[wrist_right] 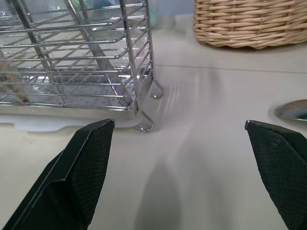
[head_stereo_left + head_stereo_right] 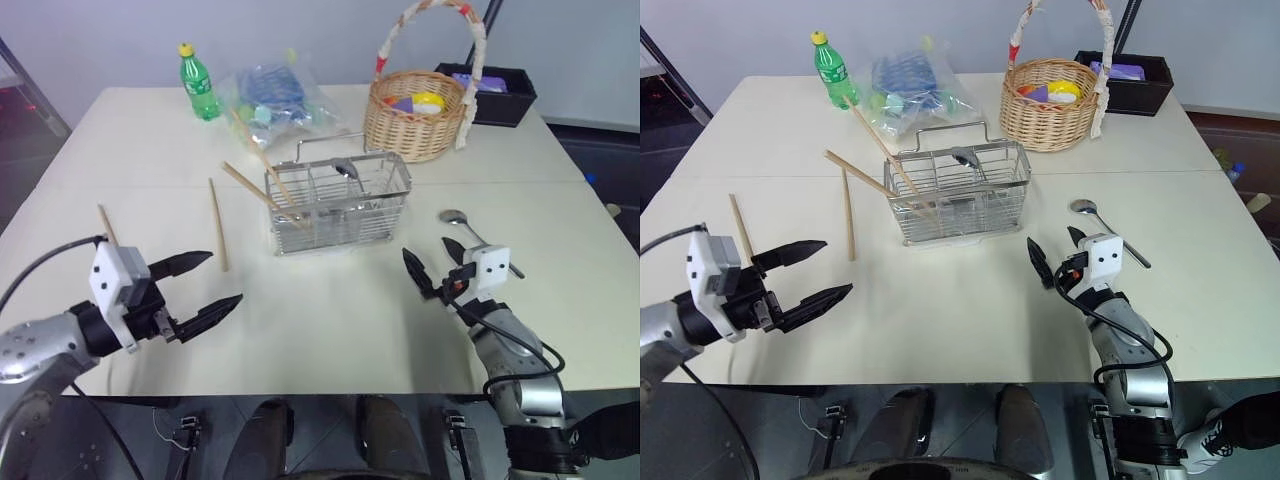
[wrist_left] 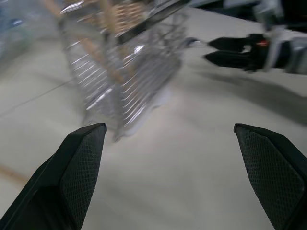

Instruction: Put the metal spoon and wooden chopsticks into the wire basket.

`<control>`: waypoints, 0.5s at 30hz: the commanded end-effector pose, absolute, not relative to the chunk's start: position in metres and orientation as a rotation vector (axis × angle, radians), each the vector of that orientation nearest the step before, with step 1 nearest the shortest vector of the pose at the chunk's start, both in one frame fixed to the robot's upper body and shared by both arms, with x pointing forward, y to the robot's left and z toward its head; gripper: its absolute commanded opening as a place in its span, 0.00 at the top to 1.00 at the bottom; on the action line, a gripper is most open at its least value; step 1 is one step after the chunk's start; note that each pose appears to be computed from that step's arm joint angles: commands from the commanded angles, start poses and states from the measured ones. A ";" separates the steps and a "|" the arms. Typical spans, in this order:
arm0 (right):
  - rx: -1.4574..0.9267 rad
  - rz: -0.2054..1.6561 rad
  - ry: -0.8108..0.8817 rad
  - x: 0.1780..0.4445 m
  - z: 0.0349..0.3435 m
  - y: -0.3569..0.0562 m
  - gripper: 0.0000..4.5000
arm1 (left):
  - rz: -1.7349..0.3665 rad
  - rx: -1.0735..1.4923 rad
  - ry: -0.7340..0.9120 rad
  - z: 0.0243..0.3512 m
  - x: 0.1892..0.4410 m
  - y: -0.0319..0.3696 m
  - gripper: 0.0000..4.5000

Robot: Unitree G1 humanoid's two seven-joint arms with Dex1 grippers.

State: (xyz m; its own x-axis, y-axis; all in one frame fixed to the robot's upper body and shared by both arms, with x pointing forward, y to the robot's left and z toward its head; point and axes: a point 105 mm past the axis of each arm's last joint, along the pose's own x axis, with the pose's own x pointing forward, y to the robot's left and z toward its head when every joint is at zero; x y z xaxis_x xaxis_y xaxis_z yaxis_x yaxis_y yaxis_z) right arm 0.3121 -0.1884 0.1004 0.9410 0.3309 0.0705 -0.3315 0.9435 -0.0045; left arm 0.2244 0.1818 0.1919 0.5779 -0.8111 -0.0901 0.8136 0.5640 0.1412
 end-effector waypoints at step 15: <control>-0.080 0.320 -0.007 0.321 0.124 -0.210 0.00 | -1.147 0.113 -0.082 0.204 0.238 0.146 0.01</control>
State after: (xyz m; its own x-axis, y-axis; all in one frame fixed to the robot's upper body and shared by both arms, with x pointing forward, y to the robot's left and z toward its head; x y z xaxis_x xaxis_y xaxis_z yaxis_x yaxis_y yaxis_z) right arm 0.3176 -0.2036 0.1045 0.9434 0.3308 -0.0236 -0.3317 0.9413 -0.0633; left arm 0.2383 0.1476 0.1977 0.4160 -0.9092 -0.0163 0.9049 0.4122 0.1059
